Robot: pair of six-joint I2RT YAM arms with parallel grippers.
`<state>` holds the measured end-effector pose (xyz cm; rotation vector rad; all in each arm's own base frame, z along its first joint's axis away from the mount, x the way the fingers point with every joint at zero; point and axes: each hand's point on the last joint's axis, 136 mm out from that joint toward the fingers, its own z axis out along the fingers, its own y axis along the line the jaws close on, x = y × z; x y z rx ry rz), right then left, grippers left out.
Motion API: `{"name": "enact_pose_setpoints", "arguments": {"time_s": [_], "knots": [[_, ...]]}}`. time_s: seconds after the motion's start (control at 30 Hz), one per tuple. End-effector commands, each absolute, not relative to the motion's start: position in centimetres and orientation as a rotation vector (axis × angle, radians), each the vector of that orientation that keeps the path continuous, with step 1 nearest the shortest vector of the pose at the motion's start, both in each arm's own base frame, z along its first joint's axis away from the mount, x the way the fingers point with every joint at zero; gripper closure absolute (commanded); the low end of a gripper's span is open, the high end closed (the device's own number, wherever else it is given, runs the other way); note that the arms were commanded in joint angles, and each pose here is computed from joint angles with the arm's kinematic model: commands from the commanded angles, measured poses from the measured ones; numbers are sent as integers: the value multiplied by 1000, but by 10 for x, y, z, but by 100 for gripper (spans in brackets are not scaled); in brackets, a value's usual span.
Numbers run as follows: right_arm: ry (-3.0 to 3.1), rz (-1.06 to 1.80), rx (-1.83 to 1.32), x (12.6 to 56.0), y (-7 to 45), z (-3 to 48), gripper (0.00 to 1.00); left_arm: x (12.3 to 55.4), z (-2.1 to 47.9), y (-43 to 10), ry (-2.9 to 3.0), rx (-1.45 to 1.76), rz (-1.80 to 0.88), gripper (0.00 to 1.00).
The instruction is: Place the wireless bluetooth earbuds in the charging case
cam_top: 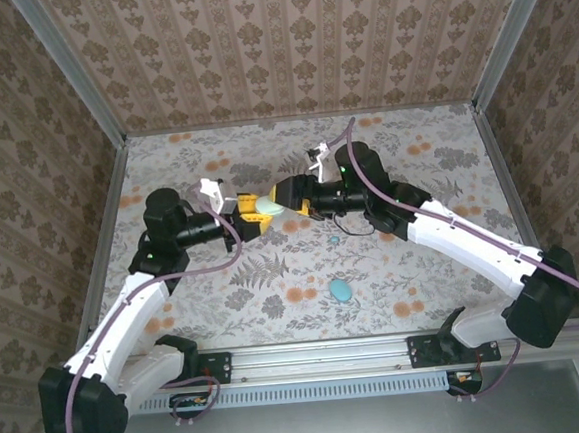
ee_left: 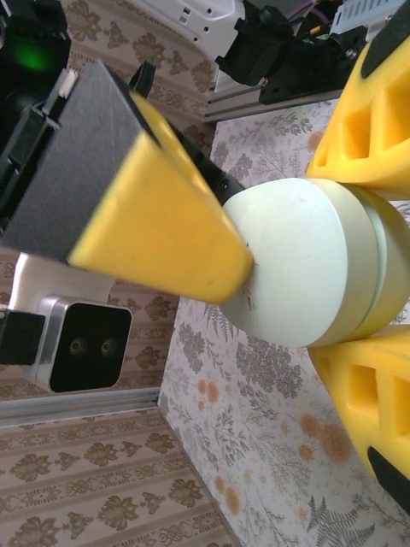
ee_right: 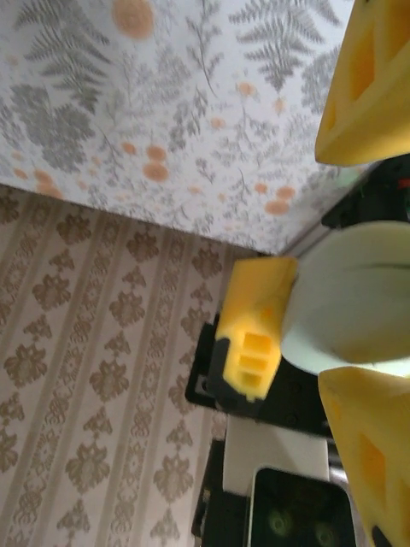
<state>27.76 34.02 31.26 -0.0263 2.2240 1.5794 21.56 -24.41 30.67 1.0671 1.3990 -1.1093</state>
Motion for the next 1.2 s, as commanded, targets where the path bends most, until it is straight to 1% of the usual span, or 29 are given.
{"name": "enact_pose_setpoints", "arguments": {"time_s": [0.0, 0.03, 0.2, 0.23, 0.27, 0.3, 0.37, 0.47, 0.6, 0.77, 0.83, 0.93, 1.0, 1.17], "knots": [[2154, 1740, -53, 274, 351, 330, 43, 217, 329, -247, 1343, 1056, -1105, 100], [2146, 1751, -55, 273, 351, 332, 46, 218, 329, -247, 1344, 1055, -1105, 100], [2157, 1780, -40, 280, 359, 325, 71, 218, 324, -245, 1374, 1042, -1094, 100], [2159, 1782, -30, 282, 360, 323, 75, 219, 323, -244, 1382, 1037, -1086, 99], [2157, 1784, -24, 283, 360, 323, 78, 219, 321, -243, 1392, 1032, -1078, 92], [2161, 1783, -12, 285, 361, 321, 79, 219, 320, -242, 1395, 1030, -1070, 81], [2157, 1784, 11, 290, 360, 320, 82, 219, 316, -241, 1409, 1027, -1058, 63], [2152, 1785, 39, 298, 361, 319, 85, 218, 312, -239, 1431, 1030, -1035, 41], [2170, 1761, 102, 312, 360, 310, 85, 220, 302, -230, 1492, 1004, -952, 1], [2207, 1640, 147, 339, 354, 285, 85, 225, 293, -208, 1565, 923, -800, 0], [2269, 1538, 126, 351, 356, 262, 85, 230, 287, -196, 1614, 870, -722, 0], [2377, 1429, 99, 368, 367, 218, 82, 236, 275, -178, 1697, 800, -640, 0], [2422, 1423, 118, 384, 379, 188, 82, 240, 268, -169, 1744, 748, -607, 0], [2448, 1461, 138, 422, 413, 136, 82, 243, 258, -157, 1806, 647, -620, 0]]}}
